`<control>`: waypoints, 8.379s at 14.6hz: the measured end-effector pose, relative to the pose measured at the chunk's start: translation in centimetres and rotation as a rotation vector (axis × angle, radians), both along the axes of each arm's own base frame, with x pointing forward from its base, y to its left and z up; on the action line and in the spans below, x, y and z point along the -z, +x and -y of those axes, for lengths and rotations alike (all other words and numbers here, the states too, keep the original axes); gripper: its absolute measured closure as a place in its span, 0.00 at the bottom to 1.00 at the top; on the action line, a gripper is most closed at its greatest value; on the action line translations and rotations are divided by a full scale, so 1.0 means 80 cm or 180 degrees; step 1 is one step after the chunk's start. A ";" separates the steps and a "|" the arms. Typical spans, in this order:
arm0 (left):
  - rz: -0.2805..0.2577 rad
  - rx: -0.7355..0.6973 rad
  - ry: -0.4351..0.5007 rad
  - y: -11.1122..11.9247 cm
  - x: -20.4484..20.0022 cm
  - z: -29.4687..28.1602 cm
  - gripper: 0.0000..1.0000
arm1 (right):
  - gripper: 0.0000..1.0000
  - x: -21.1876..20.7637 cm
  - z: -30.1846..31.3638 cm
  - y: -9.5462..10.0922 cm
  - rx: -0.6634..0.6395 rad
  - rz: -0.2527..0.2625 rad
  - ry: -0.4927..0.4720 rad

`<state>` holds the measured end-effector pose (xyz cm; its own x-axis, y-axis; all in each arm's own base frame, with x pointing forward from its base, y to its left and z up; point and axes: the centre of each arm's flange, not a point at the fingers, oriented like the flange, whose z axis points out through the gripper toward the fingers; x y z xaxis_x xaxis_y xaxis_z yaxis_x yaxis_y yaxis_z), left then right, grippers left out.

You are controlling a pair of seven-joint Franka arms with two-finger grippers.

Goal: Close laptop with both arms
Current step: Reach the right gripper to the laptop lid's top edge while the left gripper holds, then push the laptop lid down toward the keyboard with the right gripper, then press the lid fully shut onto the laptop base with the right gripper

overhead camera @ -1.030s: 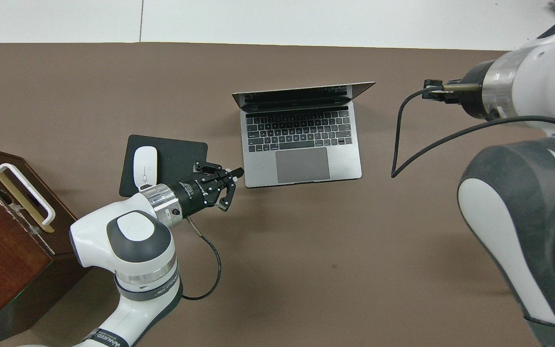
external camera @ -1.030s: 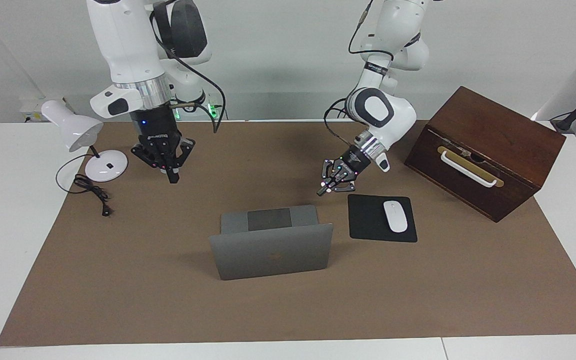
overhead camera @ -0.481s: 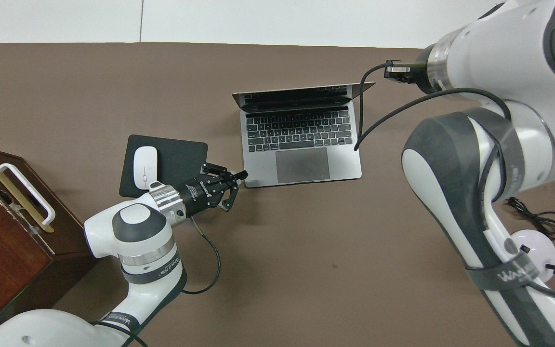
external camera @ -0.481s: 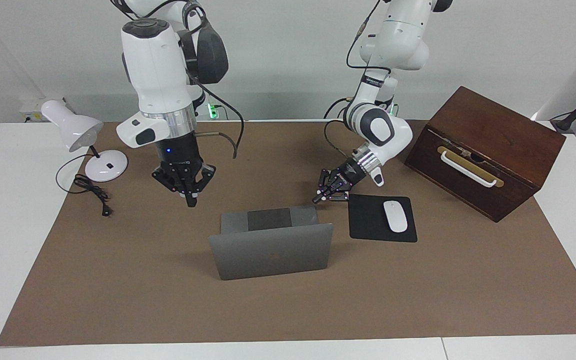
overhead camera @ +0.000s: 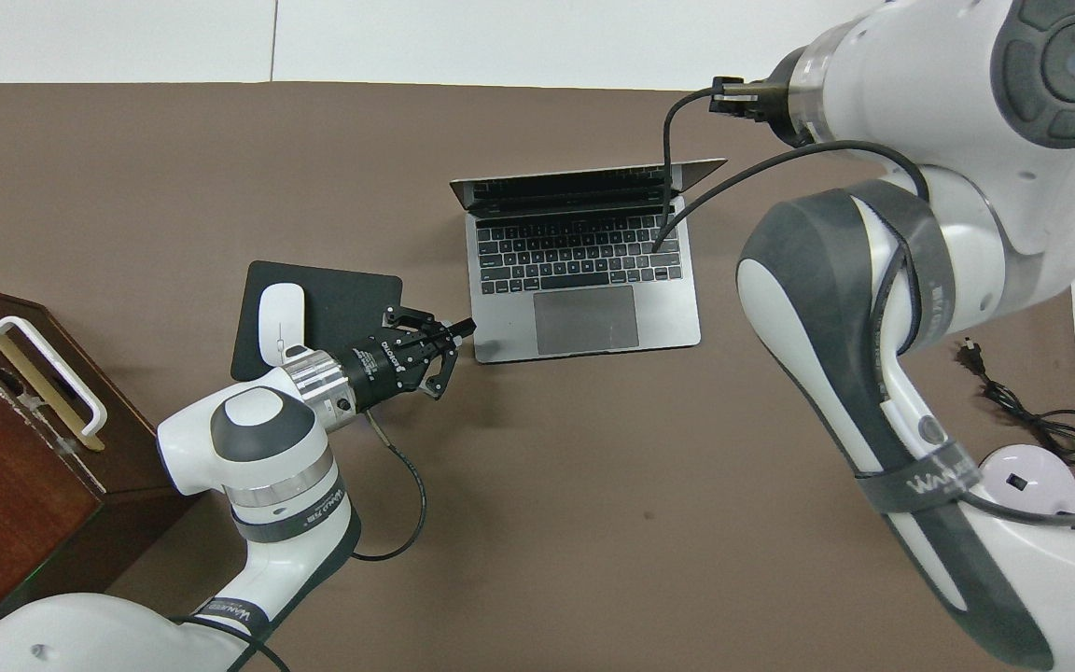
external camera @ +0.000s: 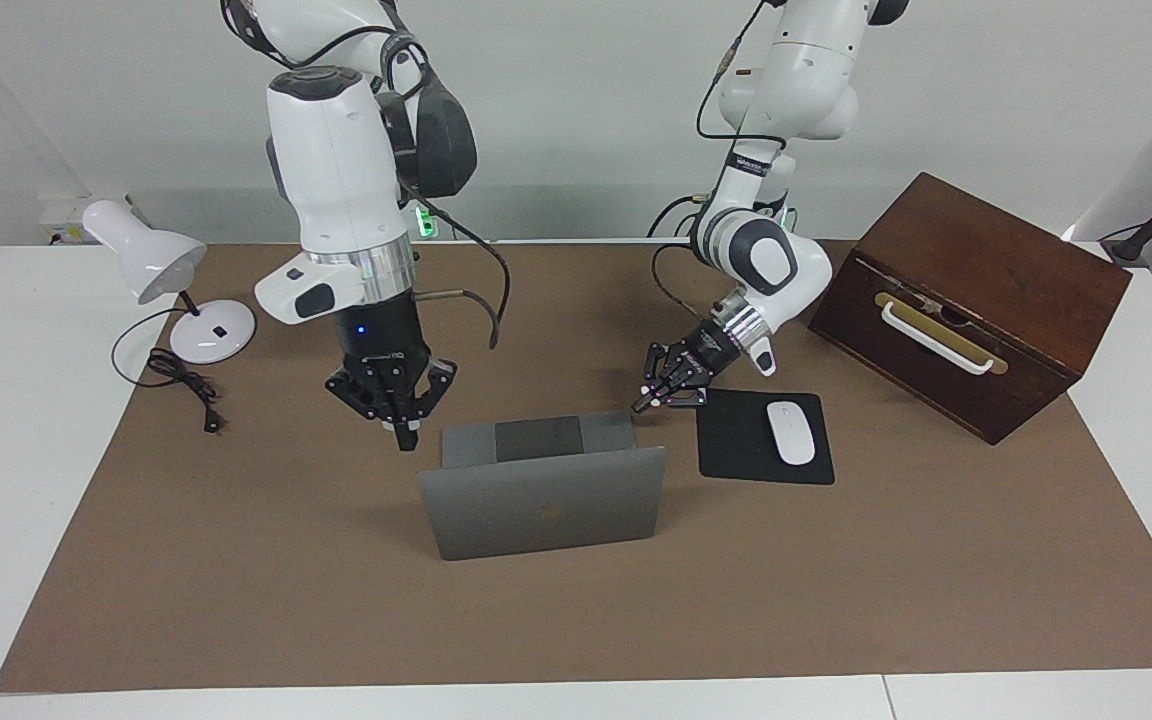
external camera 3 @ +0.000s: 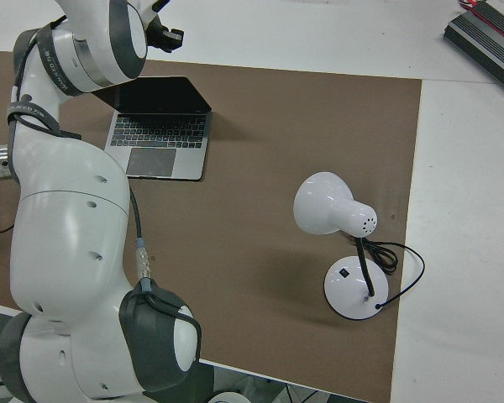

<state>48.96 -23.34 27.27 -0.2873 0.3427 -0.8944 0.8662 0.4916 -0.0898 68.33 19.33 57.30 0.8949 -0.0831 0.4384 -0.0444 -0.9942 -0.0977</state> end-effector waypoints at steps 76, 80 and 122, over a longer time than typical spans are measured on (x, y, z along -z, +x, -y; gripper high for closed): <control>0.0106 0.0074 0.0274 -0.007 0.058 0.038 0.99 | 0.99 0.219 -0.135 -0.003 -0.0046 -0.1078 -0.0057; 0.0106 0.0074 0.0274 -0.007 0.058 0.038 0.99 | 0.99 0.232 -0.135 -0.008 0.0001 -0.1151 -0.0067; 0.0106 0.0074 0.0270 -0.007 0.058 0.038 0.99 | 0.99 0.297 -0.138 -0.035 0.0158 -0.1509 -0.0101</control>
<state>48.44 -26.34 22.64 -0.2490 0.4239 -0.8708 0.8792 0.4760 -0.0196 65.56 30.35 33.51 0.9922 -0.1239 -0.0143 -0.1243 -0.9919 -0.0249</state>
